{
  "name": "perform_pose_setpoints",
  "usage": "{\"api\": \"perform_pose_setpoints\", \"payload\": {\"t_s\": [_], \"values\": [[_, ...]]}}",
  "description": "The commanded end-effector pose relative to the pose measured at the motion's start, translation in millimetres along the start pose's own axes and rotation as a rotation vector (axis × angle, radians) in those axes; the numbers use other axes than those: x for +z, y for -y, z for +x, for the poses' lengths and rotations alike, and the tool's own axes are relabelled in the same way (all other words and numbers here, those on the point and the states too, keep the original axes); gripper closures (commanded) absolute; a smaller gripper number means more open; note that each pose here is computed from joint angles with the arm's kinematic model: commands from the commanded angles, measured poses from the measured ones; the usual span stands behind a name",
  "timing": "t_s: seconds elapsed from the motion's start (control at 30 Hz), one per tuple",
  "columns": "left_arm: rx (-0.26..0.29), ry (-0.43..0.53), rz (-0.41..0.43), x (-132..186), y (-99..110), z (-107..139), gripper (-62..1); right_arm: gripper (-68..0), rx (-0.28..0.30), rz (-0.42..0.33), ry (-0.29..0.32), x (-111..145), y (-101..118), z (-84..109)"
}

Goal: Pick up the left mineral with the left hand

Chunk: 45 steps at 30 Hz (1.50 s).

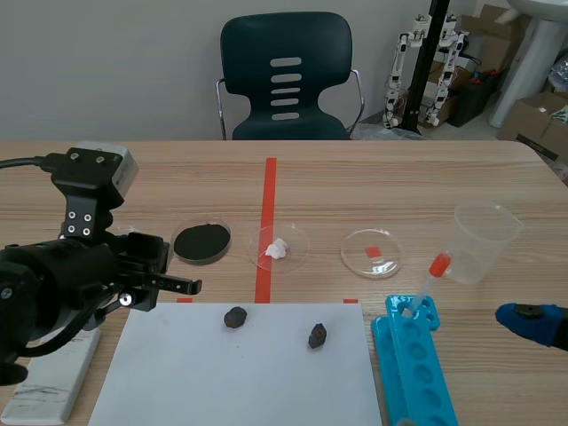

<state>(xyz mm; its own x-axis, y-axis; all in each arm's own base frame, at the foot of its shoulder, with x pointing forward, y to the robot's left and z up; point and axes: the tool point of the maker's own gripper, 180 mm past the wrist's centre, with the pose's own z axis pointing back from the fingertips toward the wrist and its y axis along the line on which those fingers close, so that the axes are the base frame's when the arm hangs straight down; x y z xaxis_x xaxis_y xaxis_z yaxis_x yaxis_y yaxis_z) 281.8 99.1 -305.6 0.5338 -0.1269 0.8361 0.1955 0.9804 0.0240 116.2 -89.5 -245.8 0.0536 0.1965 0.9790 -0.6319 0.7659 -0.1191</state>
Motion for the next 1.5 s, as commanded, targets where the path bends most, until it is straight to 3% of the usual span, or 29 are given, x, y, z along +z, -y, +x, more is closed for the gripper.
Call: {"api": "perform_pose_setpoints", "payload": {"t_s": [0.0, 0.17, 0.23, 0.27, 0.37, 0.5, 0.7, 1.47], "values": [[-0.023, 0.094, -0.020, 11.0, 0.4, 14.5, -11.6, -63.8, -0.002, -0.005, 0.022, -0.5, 1.4, 5.6], [-0.096, 0.316, -0.181, 51.7, 24.2, 41.6, -11.6, -63.8, -0.002, -0.005, 0.022, -0.5, 1.4, 5.6], [-0.094, 0.314, -0.214, 61.7, 29.9, 33.9, -11.6, -63.8, -0.002, -0.005, 0.022, -0.5, 1.4, 5.6], [-0.123, 0.398, -0.254, 75.8, 33.7, 50.7, -11.6, -63.8, -0.002, -0.005, 0.022, -0.5, 1.4, 5.6], [-0.156, 0.458, -0.285, 97.4, 37.9, 56.2, -11.6, -63.8, -0.002, -0.005, 0.022, -0.5, 1.4, 5.6], [-0.146, 0.504, -0.313, 121.7, 40.5, 60.2, -11.6, -63.8, -0.002, -0.005, 0.022, -0.5, 1.4, 5.6], [-0.161, 0.497, -0.352, 136.9, 45.4, 52.1, -11.6, -63.8, -0.002, -0.005, 0.022, -0.5, 1.4, 5.6], [-0.160, 0.492, -0.353, 137.0, 45.5, 50.8, -11.6, -63.8, -0.002, -0.005, 0.023, -0.5, 1.4, 5.7]]}}
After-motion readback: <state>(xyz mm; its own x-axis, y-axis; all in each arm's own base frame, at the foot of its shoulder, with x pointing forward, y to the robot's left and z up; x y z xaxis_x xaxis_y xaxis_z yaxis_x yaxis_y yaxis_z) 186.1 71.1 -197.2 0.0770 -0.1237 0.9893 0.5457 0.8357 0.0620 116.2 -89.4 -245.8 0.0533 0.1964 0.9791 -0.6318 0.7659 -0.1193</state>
